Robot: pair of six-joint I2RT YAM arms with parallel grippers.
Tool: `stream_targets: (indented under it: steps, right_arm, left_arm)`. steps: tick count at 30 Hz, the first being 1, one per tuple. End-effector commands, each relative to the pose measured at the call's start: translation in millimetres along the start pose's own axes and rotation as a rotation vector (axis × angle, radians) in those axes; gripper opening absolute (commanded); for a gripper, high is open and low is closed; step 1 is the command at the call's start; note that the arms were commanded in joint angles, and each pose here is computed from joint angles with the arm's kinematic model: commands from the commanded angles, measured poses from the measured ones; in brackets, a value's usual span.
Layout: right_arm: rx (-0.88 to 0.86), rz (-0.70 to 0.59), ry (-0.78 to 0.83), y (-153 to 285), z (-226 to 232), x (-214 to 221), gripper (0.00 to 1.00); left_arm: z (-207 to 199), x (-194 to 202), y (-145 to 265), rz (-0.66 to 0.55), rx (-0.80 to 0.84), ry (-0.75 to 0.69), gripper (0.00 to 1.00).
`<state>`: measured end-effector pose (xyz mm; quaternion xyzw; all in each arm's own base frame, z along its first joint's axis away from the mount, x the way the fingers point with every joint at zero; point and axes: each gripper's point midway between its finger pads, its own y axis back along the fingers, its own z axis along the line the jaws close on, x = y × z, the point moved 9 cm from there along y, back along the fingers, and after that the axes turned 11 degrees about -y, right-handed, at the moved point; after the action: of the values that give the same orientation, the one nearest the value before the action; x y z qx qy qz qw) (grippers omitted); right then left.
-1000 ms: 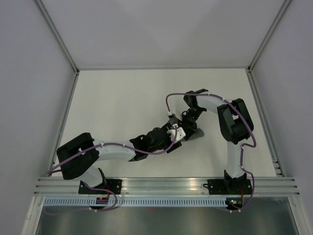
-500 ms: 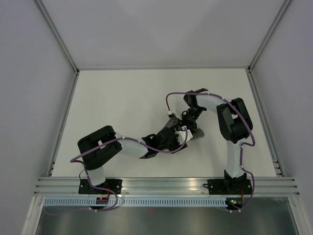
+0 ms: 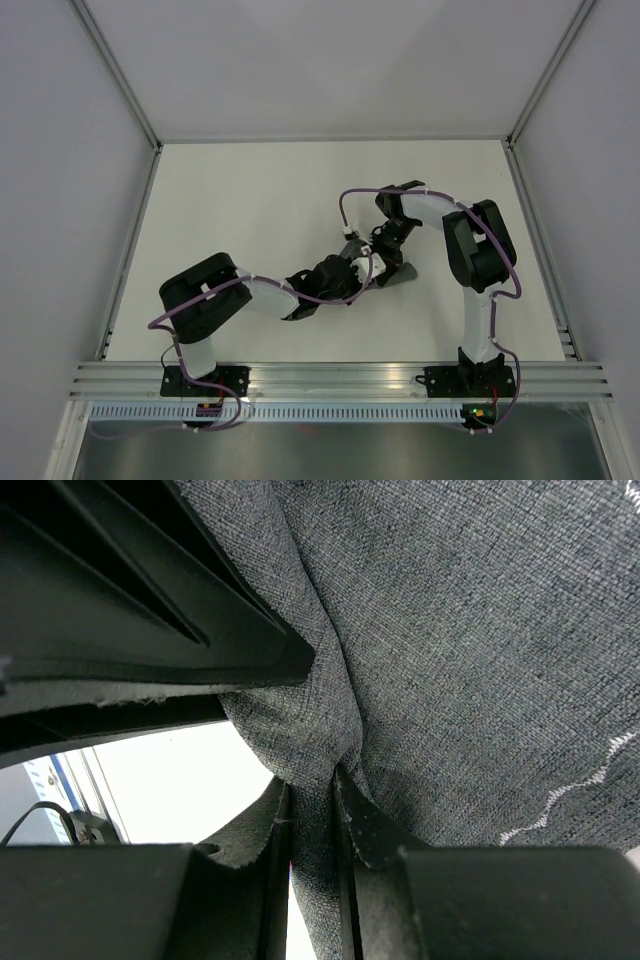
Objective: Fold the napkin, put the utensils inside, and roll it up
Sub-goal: Roll the napkin with the utensil
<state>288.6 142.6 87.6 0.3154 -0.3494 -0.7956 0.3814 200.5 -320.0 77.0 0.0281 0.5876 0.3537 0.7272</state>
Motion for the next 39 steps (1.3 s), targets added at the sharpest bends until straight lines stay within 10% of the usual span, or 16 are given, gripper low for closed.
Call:
stream_targets:
  steps: [1, 6, 13, 29, 39]
  right_arm:
    - [0.076, 0.124, 0.010, -32.0, -33.2, 19.8, 0.04]
    - [0.080, 0.102, 0.006, -30.1, -31.2, 18.2, 0.15]
    - [0.065, -0.021, 0.003, -2.6, -21.9, 3.5, 0.45]
    - [0.292, -0.411, 0.038, 102.2, -9.2, -1.9, 0.57]
    - [0.498, -0.496, 0.286, 91.5, 44.1, 41.9, 0.63]
  left_arm:
    - [-10.8, 8.3, -3.9, -0.034, 0.096, 0.145, 0.23]
    - [-17.9, 22.6, -6.5, -0.007, 0.175, 0.246, 0.04]
    - [-18.4, 45.8, -8.9, 0.035, 0.331, 0.402, 0.02]
    - [-14.3, 75.8, -10.4, 0.223, 0.466, 0.606, 0.02]
    - [-19.6, 95.8, -4.8, 0.382, 0.451, 0.685, 0.02]
